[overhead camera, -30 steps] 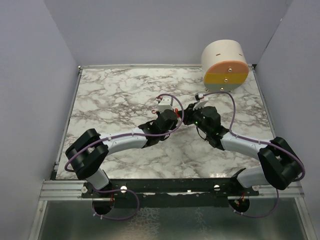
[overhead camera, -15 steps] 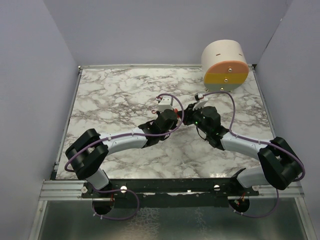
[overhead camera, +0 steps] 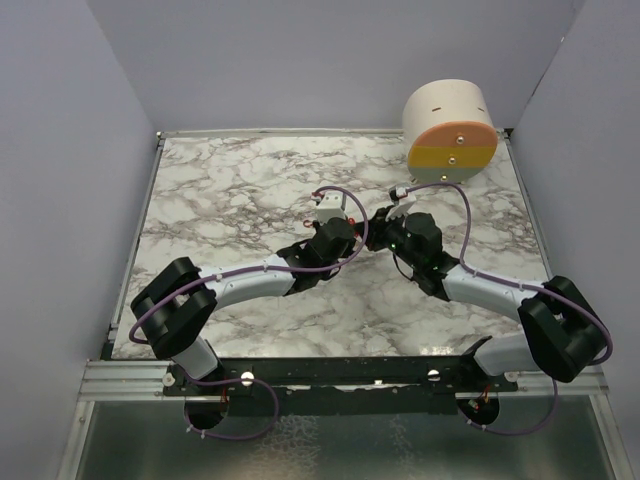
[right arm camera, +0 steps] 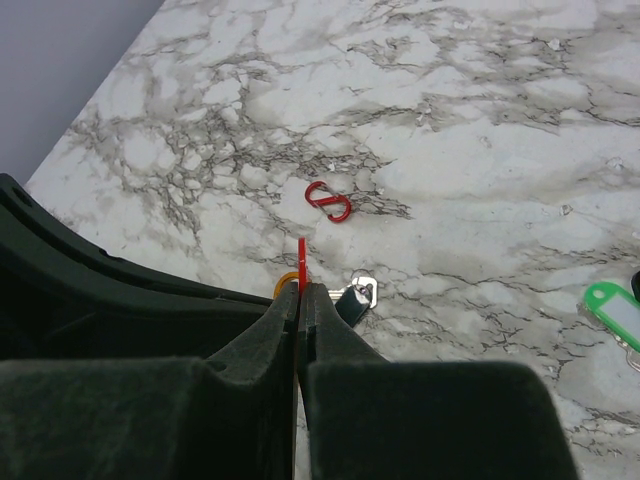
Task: Put the keys on the keyring
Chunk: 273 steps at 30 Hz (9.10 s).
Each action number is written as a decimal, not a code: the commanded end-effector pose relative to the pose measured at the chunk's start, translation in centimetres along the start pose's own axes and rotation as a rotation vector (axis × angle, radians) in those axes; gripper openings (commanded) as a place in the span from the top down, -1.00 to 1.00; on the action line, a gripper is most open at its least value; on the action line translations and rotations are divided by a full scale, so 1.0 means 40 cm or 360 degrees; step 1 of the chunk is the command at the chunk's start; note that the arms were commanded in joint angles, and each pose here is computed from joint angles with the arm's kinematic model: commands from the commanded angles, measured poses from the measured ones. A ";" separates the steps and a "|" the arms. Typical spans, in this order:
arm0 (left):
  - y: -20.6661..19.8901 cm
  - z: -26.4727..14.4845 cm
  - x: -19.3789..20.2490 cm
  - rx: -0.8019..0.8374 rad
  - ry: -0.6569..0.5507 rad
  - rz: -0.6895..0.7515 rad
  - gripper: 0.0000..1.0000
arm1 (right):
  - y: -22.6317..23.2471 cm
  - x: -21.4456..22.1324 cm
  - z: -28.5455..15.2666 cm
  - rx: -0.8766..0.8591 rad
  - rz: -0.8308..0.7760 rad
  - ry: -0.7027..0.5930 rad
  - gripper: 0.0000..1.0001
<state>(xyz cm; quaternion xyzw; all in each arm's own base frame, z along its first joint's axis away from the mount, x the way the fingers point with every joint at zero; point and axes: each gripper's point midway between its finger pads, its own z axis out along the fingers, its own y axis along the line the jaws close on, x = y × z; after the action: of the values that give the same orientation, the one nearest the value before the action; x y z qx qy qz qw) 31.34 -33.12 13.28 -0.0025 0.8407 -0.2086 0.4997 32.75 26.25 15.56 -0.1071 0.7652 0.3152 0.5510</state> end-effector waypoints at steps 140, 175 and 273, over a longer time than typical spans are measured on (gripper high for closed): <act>0.287 -0.128 -0.143 -0.0248 -0.0249 -0.0149 -0.98 | -0.063 0.177 0.175 0.0168 -0.0249 0.0530 -0.18; 0.326 -0.117 -0.130 -0.0254 -0.0225 -0.0202 -0.98 | -0.097 0.258 0.223 0.0513 -0.0478 0.0652 0.75; 0.303 0.296 0.072 -0.0249 0.0328 -0.0014 -0.78 | 0.032 -0.117 -0.064 0.0279 -0.0473 0.0031 0.99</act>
<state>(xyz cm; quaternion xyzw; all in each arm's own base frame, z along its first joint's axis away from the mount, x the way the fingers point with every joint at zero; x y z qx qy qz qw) 43.03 -26.08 3.51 -0.0427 0.8883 -0.1309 0.4380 31.82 25.05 20.76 -0.1740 0.7725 0.1707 0.5863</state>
